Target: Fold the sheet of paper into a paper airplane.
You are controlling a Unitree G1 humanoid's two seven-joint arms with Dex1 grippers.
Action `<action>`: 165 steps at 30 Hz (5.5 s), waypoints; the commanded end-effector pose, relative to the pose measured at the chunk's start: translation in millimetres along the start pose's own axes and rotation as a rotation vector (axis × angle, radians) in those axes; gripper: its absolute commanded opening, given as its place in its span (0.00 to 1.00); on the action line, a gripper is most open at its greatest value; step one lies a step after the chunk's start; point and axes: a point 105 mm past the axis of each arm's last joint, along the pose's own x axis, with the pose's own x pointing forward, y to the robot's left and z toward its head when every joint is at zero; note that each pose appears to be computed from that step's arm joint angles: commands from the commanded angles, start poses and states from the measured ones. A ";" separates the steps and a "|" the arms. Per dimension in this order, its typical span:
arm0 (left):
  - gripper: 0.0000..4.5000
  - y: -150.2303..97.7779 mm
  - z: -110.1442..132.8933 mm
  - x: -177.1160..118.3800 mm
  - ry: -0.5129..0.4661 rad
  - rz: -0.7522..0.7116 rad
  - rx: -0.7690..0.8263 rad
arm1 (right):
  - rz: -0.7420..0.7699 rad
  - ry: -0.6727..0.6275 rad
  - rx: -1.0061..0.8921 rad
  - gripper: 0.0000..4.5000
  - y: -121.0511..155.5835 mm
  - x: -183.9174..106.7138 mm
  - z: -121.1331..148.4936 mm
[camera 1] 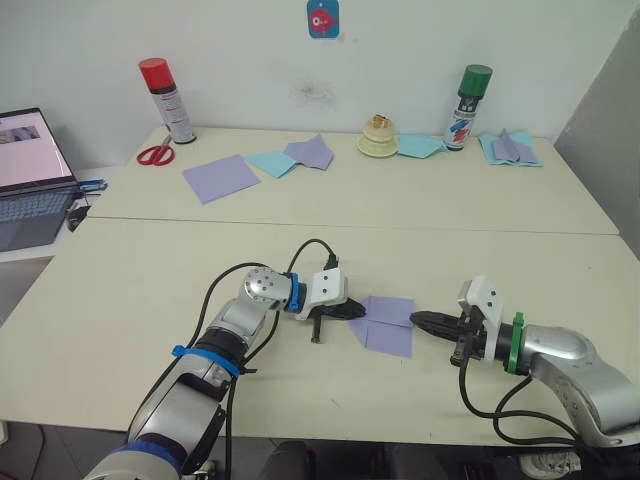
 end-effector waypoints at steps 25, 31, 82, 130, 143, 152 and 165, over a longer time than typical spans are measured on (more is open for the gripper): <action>0.00 -11.2 16.4 17.7 -0.012 -0.065 -0.005 | 0.000 0.238 -0.014 0.00 -2.5 38.1 -61.5; 0.00 -14.2 -7.5 14.7 0.061 -0.055 -0.047 | -0.001 0.247 -0.023 0.00 -3.7 39.3 -61.3; 0.00 -35.3 -60.6 -30.7 0.120 0.030 -0.303 | 0.002 0.041 0.159 0.69 -32.0 7.7 -5.0; 0.00 -23.6 74.3 -126.5 -0.091 0.189 -0.165 | 0.057 -0.334 -1.350 0.01 -11.5 49.7 43.5; 0.00 -41.2 63.7 -121.7 -0.035 0.116 -0.183 | 0.135 -0.297 -1.236 0.09 17.8 49.0 -5.1; 0.00 -52.1 64.4 -119.2 -0.029 0.067 -0.177 | 0.213 -0.322 -1.180 0.61 40.6 29.3 -1.4; 0.00 -41.5 61.5 -118.0 -0.033 0.120 -0.163 | -0.002 -0.299 -0.804 0.08 5.9 26.7 45.8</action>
